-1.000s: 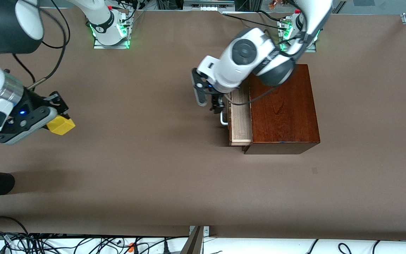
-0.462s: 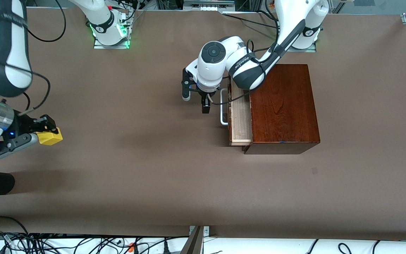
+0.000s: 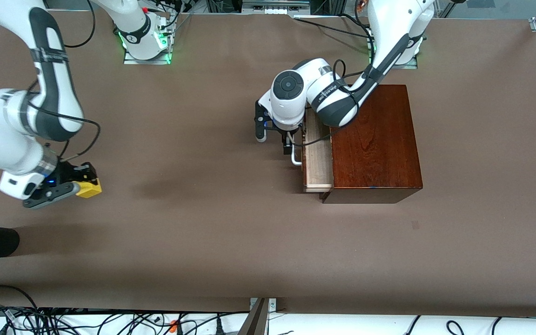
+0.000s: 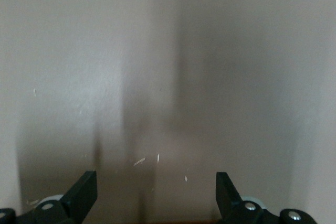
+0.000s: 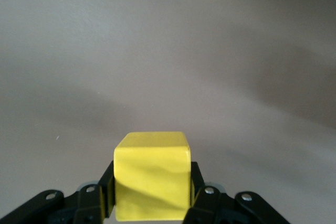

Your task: Open drawer, take yellow block, close drawer

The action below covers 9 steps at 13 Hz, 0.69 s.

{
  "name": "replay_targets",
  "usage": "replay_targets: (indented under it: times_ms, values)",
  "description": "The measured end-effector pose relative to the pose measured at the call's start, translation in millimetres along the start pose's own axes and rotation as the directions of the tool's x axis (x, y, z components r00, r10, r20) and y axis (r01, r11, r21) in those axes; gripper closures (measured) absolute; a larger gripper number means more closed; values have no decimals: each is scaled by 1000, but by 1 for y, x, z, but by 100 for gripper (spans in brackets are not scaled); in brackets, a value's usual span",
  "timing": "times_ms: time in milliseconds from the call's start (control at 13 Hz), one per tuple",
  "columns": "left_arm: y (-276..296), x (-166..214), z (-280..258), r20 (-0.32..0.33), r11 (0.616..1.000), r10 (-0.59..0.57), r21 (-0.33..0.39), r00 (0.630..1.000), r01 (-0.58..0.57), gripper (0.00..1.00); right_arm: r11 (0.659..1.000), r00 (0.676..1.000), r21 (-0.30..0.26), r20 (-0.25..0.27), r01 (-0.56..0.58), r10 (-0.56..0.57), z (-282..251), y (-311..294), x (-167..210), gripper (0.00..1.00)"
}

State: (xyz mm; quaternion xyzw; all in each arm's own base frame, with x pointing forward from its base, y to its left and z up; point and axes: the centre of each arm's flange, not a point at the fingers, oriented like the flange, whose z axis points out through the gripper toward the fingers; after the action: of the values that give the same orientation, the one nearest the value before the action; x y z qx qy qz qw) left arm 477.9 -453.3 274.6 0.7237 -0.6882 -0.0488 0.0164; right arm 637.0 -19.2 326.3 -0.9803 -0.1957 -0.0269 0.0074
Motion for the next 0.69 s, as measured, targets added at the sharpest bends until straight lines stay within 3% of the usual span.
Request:
replay_targets:
  times_ms: [462,692]
  values:
    - [-48,-62,-2,47,999,32,-36,998,-30,0,994,994,21,26,-109,108,64,-36,-23,44]
    - [-50,-65,-3,44,999,35,-42,998,-33,0,987,986,21,48,-161,160,90,-46,-28,44]
